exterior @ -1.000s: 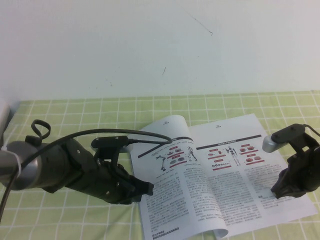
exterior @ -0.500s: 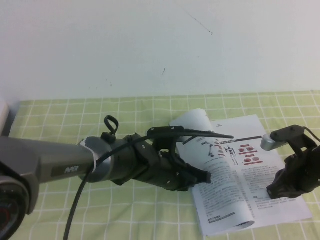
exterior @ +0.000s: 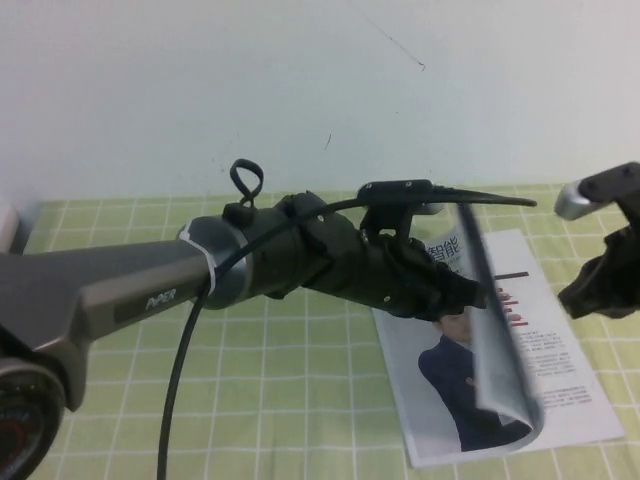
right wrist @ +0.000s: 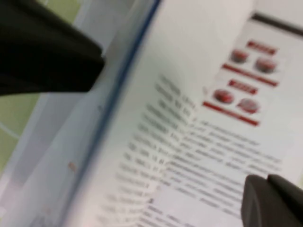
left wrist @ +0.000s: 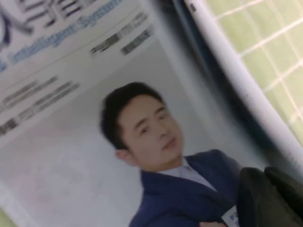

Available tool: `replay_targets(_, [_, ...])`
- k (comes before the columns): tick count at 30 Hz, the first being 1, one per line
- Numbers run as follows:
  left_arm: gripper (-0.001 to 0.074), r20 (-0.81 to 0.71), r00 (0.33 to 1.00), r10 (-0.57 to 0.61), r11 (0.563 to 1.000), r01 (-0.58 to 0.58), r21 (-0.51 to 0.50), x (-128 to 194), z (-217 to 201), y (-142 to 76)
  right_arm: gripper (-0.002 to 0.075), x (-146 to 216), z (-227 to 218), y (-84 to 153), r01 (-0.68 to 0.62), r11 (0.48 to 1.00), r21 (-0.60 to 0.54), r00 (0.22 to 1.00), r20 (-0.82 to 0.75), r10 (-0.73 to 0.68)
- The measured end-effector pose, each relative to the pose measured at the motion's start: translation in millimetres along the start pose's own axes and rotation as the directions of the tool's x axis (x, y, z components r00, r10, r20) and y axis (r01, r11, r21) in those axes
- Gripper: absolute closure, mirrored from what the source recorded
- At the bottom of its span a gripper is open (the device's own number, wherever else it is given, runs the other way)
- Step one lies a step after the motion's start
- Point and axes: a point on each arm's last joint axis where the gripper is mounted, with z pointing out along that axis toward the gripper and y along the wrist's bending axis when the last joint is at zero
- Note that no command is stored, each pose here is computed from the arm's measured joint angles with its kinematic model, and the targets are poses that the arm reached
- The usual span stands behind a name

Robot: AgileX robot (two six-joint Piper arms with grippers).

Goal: Close book
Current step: 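Close the open booklet and leave it lying on the table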

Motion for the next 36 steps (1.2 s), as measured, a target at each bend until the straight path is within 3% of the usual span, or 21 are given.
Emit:
replay_targets(5, [0.0738,-0.006,0.979,0.205,0.978,-0.205,-0.025,-11.8,-32.7,-17.2,0.0729,-9.0,-58.6,-11.6,0.046,0.988,0.145,0.998,0.025,-0.050])
replay_targets(9, [0.0738,-0.025,0.947,0.319,0.934,-0.319,-0.164,-22.1,-75.8,-26.6,0.0729,0.2,-100.7,-16.3,0.018,0.966,0.256,0.999,0.027,-0.025])
replay_targets(14, [0.0738,-0.105,0.925,0.366,0.797,-0.369,-0.477,-30.0,-137.0,-20.4,0.0729,13.4,-149.9,-12.1,-0.031,0.934,0.357,0.996,0.095,-0.003])
replay_targets(17, [0.0738,-0.090,0.947,0.309,0.711,-0.293,-0.639,-32.6,-173.8,-16.5,0.0729,22.8,-173.6,-0.4,-0.046,0.917,0.396,0.986,0.165,-0.021])
replay_targets(19, [0.0738,-0.049,0.952,0.303,0.677,-0.251,-0.692,-33.9,-197.0,-19.8,0.0729,33.6,-186.2,11.1,-0.051,0.909,0.414,0.977,0.209,-0.041])
replay_targets(26, [0.0738,0.131,0.948,0.289,0.711,-0.121,-0.693,-6.1,-262.4,-34.1,0.0729,84.9,-202.4,45.0,-0.067,0.883,0.465,0.941,0.324,-0.100])
replay_targets(36, [0.0738,0.225,0.941,0.254,0.785,-0.065,-0.616,84.3,-277.8,-8.3,0.0729,166.6,-190.1,83.0,-0.104,0.865,0.491,0.886,0.440,-0.143])
